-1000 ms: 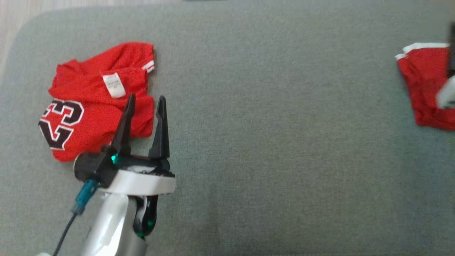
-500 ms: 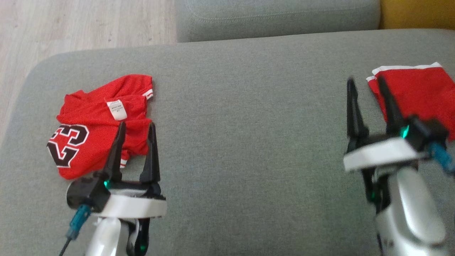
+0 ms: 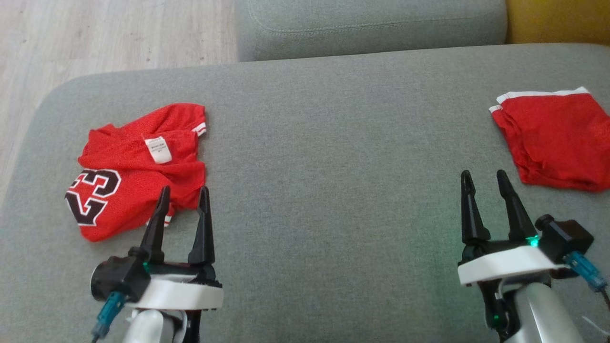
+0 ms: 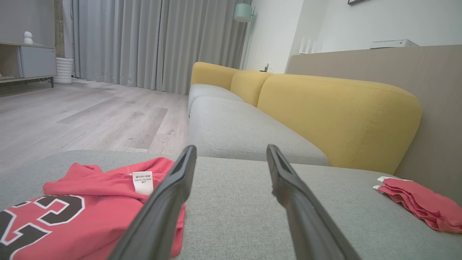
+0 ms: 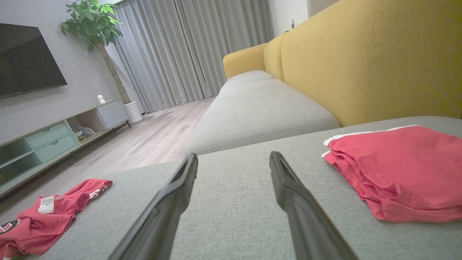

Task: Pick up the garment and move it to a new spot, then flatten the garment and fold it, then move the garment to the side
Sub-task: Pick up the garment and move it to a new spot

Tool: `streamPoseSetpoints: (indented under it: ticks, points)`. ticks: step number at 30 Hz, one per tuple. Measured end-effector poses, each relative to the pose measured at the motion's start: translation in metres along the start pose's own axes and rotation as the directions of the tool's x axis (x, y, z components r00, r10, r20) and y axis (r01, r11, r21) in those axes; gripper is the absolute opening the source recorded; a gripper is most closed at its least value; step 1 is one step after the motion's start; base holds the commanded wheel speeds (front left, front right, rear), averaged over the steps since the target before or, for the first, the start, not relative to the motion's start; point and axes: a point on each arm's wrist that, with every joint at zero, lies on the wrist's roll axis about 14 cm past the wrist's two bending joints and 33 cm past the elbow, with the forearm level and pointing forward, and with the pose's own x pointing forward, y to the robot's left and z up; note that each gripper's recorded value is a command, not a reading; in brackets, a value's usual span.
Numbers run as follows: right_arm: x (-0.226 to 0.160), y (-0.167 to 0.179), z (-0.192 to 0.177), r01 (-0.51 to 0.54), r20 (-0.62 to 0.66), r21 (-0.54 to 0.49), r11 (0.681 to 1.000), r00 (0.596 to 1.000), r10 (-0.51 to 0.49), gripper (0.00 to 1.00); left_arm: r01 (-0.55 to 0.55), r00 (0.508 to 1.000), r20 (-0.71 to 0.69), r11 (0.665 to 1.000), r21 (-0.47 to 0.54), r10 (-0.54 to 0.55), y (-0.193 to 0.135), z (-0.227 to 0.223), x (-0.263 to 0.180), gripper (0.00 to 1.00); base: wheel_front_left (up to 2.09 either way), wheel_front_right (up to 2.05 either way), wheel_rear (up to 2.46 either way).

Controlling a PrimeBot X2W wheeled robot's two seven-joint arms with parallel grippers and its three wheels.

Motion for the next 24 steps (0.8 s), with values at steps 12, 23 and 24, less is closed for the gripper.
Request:
streamPoseSetpoints:
  ticks: [12, 23, 24]
  points:
    - [0.002, 0.057, 0.004, -0.166, 0.021, 0.025, 0.986, 0.986, 0.166, 1.0, -0.13, 0.99, 0.056, 0.991, 0.015, 0.129, 0.032, 0.021, -0.02, 1.0, 0.0, 0.0, 0.0]
    - [-0.004, 0.135, -0.017, -0.383, -0.039, 0.068, 0.921, 0.922, 0.386, 1.0, -0.315, 0.947, 0.078, 0.949, 0.023, 0.312, 0.074, 0.027, -0.09, 1.0, 0.0, 0.0, 0.0]
    - [-0.004, 0.14, -0.017, -0.396, -0.04, 0.071, 0.915, 0.916, 0.4, 1.0, -0.325, 0.943, 0.084, 0.945, 0.022, 0.323, 0.076, 0.028, -0.094, 1.0, 0.0, 0.0, 0.0]
